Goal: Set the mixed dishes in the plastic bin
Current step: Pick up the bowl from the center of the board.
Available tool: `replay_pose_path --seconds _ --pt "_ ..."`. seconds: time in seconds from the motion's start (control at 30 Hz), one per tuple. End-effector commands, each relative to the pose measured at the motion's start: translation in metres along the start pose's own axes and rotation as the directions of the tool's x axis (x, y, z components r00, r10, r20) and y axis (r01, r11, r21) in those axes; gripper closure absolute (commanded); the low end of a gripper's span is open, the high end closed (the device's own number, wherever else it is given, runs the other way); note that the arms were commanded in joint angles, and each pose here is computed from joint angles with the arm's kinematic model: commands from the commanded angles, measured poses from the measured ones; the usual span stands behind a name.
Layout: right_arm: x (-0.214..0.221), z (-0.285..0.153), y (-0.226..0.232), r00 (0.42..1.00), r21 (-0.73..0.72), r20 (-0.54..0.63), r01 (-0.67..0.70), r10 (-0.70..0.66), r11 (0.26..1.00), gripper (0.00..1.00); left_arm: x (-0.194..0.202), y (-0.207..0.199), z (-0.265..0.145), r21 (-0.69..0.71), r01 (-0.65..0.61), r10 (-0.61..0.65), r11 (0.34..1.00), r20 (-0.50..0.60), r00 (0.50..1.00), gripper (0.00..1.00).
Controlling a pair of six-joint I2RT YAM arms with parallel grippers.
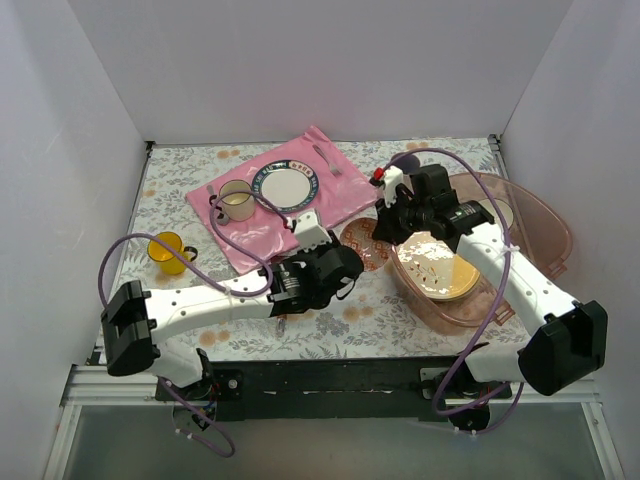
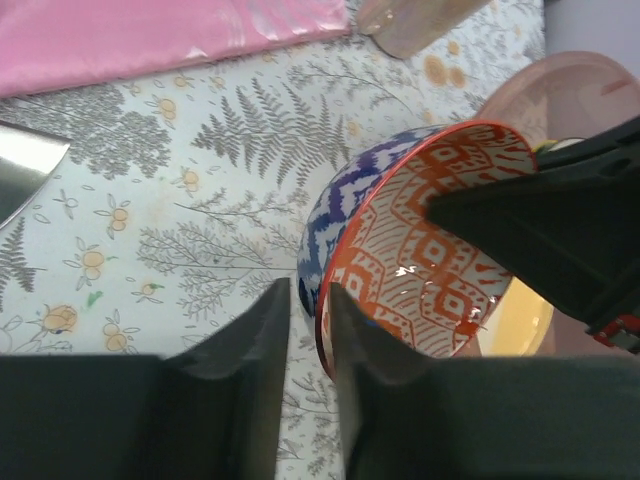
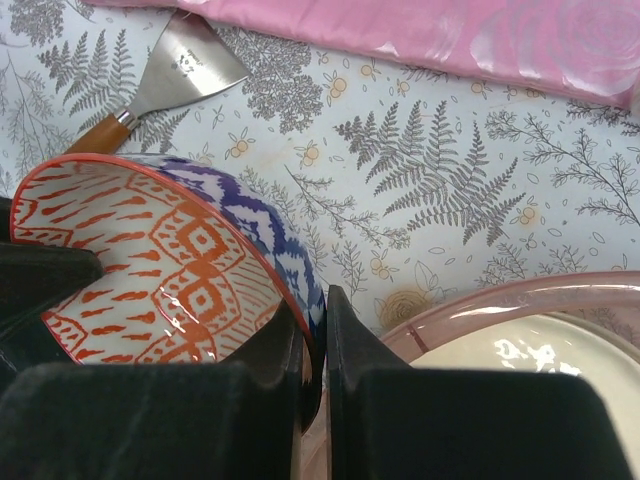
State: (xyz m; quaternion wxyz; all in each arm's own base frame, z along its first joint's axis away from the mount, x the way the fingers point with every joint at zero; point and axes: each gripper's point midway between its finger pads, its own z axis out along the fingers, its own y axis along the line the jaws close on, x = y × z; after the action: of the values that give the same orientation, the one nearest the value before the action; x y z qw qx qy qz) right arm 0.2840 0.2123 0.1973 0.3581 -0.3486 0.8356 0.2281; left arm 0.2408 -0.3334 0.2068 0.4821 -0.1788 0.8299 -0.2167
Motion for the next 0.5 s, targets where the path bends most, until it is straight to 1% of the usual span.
replay_pose_path --seconds 0.0,0.03,0.07,0.1,0.17,0.2,0.23,0.3,0.47 --pt "-0.026 -0.023 0.01 0.991 -0.081 0.102 0.09 -0.081 0.993 0.99 -0.034 -0.03 -0.031 0.194 0.076 -0.079 0.978 0.01 0.997 0.58" --pt "-0.026 -0.028 0.011 0.99 -0.117 0.114 0.093 -0.08 0.989 0.99 -0.035 -0.032 -0.037 0.234 0.088 -0.089 0.968 -0.005 0.996 0.49" --pt "-0.027 -0.03 0.011 0.988 -0.129 0.124 0.107 -0.091 0.986 0.99 -0.036 -0.032 -0.039 0.252 0.068 -0.069 0.965 -0.004 0.998 0.42" --pt "-0.028 -0.034 0.01 0.986 -0.132 0.139 0.116 -0.098 0.984 0.99 -0.036 -0.032 -0.041 0.269 0.059 -0.059 0.961 -0.005 0.998 0.3" --pt "-0.029 -0.042 0.009 0.982 -0.164 0.163 0.119 -0.092 0.979 0.99 -0.039 -0.035 -0.051 0.324 0.064 -0.061 0.944 -0.019 0.998 0.22" --pt "-0.029 -0.046 0.009 0.979 -0.166 0.177 0.129 -0.1 0.978 0.99 -0.039 -0.035 -0.053 0.342 0.036 -0.033 0.939 -0.015 0.999 0.12" --pt "-0.03 -0.05 0.006 0.977 -0.17 0.189 0.131 -0.098 0.977 0.99 -0.042 -0.038 -0.057 0.37 0.039 -0.037 0.928 -0.013 0.999 0.09" --pt "-0.029 -0.055 0.005 0.973 -0.168 0.203 0.142 -0.106 0.976 0.99 -0.041 -0.036 -0.064 0.413 0.005 0.003 0.911 -0.018 1.0 0.02" --pt "-0.031 -0.07 -0.005 0.965 -0.154 0.245 0.136 -0.095 0.979 0.99 -0.047 -0.032 -0.08 0.486 -0.028 0.034 0.873 -0.004 0.999 0.02"
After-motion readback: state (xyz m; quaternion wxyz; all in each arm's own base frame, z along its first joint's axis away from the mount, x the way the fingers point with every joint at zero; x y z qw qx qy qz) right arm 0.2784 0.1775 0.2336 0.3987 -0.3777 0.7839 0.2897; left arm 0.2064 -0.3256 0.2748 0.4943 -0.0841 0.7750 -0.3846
